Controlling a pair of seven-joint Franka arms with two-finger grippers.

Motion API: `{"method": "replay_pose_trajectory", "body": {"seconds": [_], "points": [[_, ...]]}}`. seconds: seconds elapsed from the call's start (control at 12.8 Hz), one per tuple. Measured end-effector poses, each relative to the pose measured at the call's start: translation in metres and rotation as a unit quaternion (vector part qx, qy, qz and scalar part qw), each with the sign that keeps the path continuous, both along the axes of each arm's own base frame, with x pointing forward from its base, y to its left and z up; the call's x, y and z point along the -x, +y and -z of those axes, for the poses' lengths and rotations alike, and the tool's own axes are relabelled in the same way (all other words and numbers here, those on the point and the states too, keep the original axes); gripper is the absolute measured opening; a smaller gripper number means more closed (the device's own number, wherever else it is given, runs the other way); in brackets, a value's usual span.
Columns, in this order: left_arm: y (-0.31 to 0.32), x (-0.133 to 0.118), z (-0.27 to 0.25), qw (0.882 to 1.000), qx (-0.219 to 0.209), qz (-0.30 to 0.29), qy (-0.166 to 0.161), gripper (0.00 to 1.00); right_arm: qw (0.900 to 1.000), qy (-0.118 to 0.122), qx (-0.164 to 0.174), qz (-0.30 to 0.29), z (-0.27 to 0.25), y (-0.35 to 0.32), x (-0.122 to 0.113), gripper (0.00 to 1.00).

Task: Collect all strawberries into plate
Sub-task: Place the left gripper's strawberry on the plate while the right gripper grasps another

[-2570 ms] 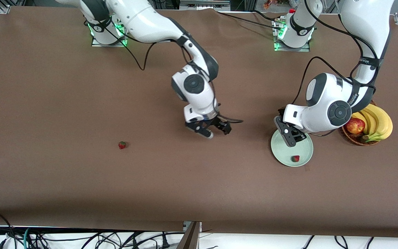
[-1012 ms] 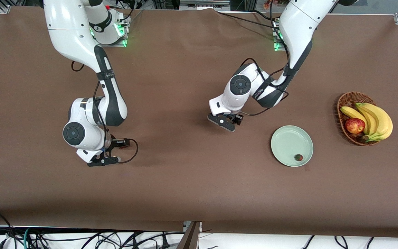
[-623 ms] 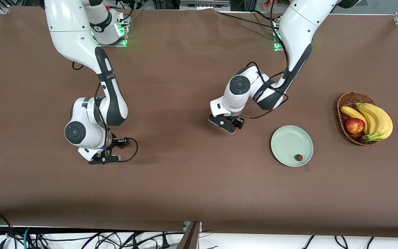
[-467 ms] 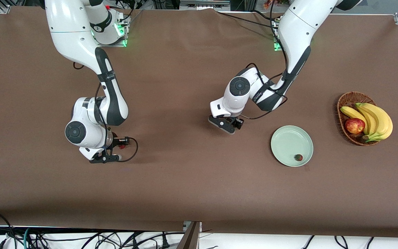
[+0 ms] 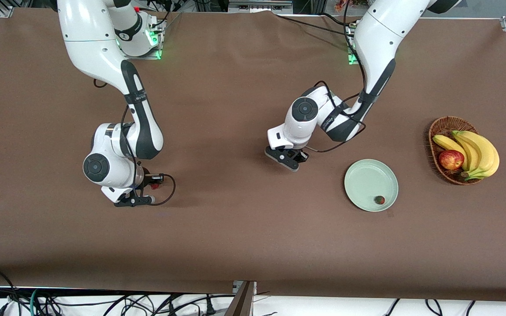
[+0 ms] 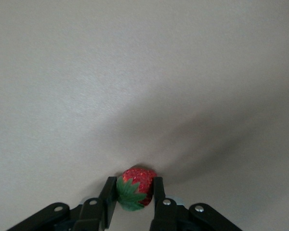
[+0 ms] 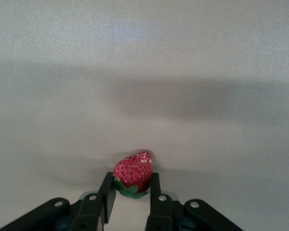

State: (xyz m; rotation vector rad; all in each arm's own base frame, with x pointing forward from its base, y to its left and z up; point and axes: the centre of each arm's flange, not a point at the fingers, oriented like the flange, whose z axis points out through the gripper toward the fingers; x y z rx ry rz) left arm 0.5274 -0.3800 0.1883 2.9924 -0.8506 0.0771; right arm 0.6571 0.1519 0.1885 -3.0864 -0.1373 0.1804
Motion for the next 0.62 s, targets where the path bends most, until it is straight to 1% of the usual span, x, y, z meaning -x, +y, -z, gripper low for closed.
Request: {"method": "replay_pose_trajectory", "body": {"seconds": [0.16, 0.31, 0.39, 0.47, 0.62], "points": [[0.019, -0.018, -0.013, 1.000, 0.000, 0.013, -0.010, 0.35, 1.000, -0.001, -0.001, -0.001, -0.001, 0.002, 0.000, 0.33], [0.048, -0.037, -0.038, 0.999, -0.013, 0.033, -0.009, 0.34, 1.000, -0.006, -0.004, -0.004, -0.007, 0.011, -0.001, 0.33], [0.060, -0.045, -0.052, 0.999, -0.011, 0.042, -0.007, 0.34, 1.000, -0.009, -0.006, -0.001, -0.013, 0.019, -0.001, 0.33], [0.073, -0.052, -0.066, 0.999, -0.001, 0.052, -0.005, 0.34, 1.000, -0.011, -0.010, 0.008, -0.021, 0.034, 0.001, 0.33], [0.109, -0.068, -0.086, 0.996, 0.033, 0.077, 0.009, 0.34, 0.999, -0.005, -0.012, 0.043, -0.038, 0.079, 0.011, 0.33]]}}
